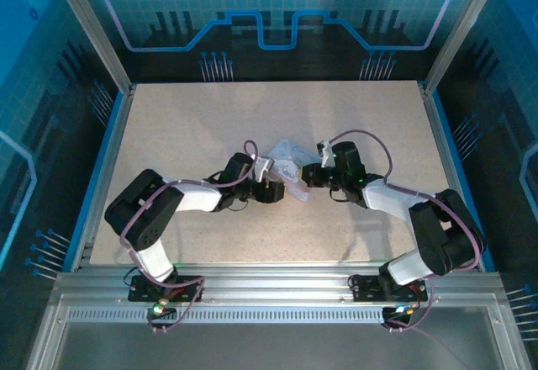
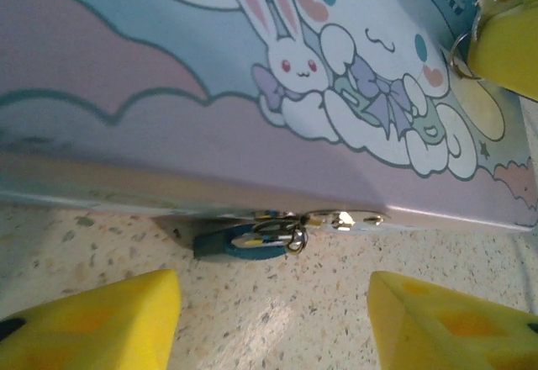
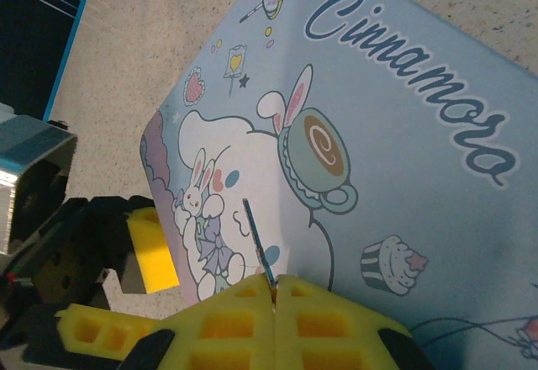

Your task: Unlock the padlock with the key

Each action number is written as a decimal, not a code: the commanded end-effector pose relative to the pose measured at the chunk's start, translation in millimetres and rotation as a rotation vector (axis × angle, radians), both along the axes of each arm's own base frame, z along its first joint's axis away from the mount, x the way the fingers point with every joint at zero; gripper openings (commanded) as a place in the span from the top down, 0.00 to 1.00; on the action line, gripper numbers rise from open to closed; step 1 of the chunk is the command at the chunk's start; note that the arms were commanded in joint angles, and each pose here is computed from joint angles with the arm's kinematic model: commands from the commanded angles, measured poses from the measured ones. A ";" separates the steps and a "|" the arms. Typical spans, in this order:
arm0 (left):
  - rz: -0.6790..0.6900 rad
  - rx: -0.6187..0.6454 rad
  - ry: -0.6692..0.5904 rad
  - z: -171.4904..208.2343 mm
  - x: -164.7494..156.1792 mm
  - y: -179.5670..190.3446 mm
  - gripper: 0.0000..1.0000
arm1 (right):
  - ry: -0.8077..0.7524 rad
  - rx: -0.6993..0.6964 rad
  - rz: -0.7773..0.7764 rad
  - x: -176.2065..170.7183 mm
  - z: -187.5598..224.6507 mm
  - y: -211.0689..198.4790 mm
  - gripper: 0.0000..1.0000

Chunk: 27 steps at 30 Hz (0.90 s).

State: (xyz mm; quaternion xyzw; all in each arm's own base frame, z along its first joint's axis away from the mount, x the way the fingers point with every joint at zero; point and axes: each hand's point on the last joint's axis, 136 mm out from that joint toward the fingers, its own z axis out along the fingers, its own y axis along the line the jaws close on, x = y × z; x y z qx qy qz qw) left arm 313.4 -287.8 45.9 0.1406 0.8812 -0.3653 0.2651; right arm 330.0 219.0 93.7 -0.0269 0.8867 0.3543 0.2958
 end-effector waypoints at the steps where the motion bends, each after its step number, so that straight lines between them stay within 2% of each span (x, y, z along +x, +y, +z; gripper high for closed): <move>1: -0.012 -0.023 -0.062 6.6 10.1 -11.9 0.42 | 0.044 -0.057 0.002 -6.8 -14.8 -3.9 1.00; 16: -0.018 -0.030 -0.082 -4.5 8.2 -24.6 0.55 | 0.041 -0.058 0.003 -8.8 -14.2 -4.0 1.00; 27: 0.075 -0.076 -0.058 -2.0 15.6 -26.8 0.64 | 0.036 -0.053 0.010 -9.3 -12.5 -1.5 1.00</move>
